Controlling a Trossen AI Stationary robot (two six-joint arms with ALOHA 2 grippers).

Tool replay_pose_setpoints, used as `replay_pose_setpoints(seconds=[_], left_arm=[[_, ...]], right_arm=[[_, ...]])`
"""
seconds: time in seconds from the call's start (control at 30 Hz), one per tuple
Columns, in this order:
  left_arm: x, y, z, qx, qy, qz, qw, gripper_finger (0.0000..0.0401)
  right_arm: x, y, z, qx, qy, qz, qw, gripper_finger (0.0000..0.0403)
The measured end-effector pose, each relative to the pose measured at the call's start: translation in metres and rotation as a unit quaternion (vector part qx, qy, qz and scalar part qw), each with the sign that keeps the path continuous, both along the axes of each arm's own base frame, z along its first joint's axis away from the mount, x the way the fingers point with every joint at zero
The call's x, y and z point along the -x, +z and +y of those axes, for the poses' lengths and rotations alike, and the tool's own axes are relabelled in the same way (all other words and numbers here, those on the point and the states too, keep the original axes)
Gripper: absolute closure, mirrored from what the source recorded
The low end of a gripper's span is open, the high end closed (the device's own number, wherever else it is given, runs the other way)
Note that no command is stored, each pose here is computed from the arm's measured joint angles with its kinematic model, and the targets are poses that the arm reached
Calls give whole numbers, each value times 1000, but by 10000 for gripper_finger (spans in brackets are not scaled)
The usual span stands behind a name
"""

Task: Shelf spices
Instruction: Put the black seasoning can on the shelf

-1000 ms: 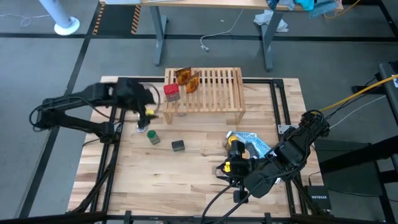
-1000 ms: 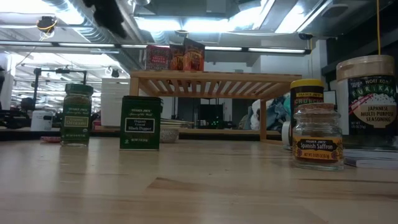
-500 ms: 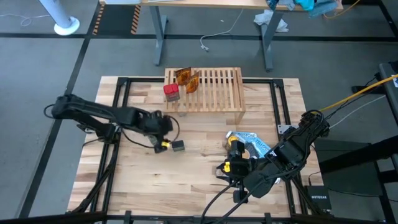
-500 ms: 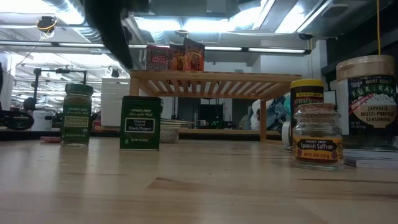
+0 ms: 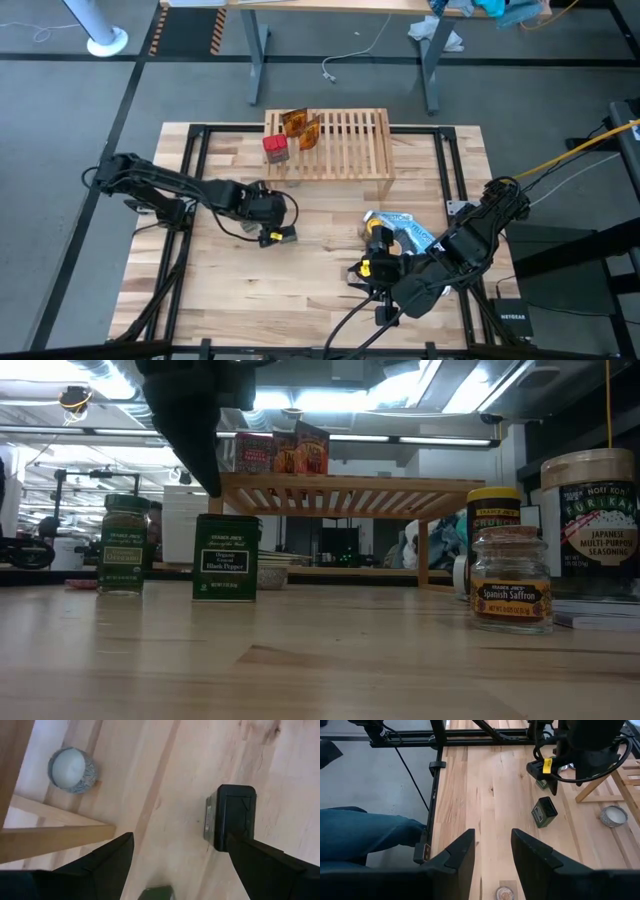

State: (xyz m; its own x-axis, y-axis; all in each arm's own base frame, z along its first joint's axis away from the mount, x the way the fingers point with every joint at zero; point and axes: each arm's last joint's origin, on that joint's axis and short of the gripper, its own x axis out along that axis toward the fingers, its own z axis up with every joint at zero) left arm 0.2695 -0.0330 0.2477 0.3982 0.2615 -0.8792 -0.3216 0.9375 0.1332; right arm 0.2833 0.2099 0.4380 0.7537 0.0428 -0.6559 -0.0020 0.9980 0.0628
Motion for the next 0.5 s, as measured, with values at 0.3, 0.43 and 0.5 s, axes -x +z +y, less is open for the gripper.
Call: replay_pose_setpoints(seconds=[0.3, 0.43, 0.5], left_arm=[[-2, -4, -16, 17, -11, -7, 1000, 89], [-1, -4, -23, 23, -21, -7, 999, 89], [-1, -4, -26, 23, -27, -7, 999, 89]], right_arm=[[0, 0, 0, 0, 0, 0, 1000, 269], [0, 0, 0, 0, 0, 0, 1000, 269], [0, 0, 0, 0, 0, -1, 1000, 269]])
